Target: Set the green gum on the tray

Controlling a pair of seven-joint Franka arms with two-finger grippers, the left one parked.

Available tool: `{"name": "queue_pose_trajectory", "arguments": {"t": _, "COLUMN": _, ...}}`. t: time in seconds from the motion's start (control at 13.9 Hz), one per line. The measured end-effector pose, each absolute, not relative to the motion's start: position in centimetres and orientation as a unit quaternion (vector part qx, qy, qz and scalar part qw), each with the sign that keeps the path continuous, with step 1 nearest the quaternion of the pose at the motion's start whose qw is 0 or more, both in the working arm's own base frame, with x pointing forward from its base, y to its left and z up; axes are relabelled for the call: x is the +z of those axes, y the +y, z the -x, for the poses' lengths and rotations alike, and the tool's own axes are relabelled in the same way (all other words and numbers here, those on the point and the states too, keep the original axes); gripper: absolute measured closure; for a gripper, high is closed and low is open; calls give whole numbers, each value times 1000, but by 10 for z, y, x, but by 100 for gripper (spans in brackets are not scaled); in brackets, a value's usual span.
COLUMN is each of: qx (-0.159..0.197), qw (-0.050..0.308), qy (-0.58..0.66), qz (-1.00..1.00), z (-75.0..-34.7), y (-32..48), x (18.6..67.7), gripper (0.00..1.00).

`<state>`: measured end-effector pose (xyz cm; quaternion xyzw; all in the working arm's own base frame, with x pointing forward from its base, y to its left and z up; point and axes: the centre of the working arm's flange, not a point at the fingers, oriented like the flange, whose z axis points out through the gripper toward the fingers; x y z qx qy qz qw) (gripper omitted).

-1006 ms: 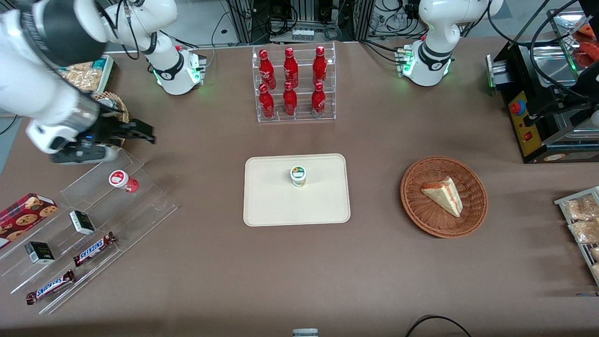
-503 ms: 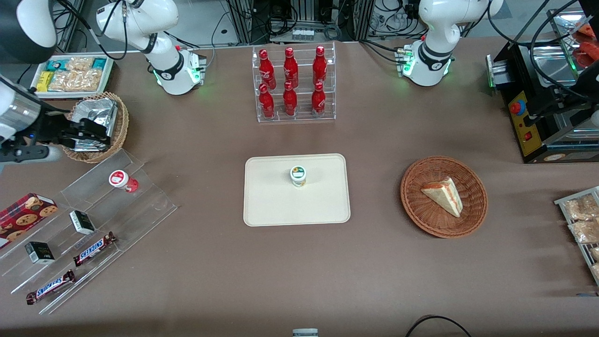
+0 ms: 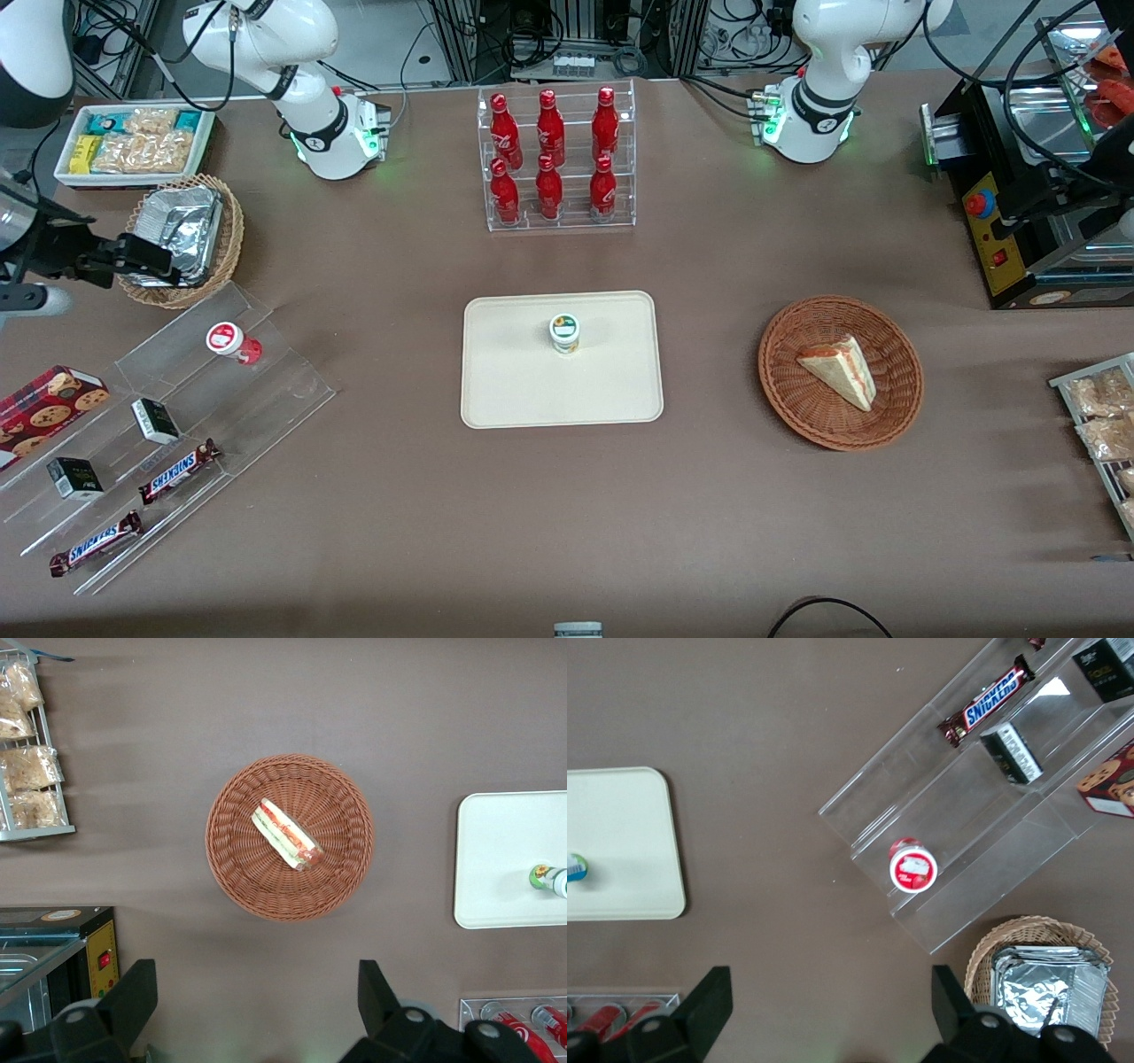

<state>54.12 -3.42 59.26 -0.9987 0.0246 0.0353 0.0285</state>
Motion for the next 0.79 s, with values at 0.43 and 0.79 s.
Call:
{"name": "queue_pose_trajectory", "arguments": {"t": 0.43, "qx": 36, "qw": 27, "qy": 29, "qz": 999, "z": -549, "y": -39, "x": 590, "gripper": 0}}
{"name": "queue_pose_trajectory", "arguments": {"t": 0.79, "qx": 36, "qw": 27, "qy": 30, "qz": 999, "z": -550, "y": -39, "x": 590, "gripper": 0}}
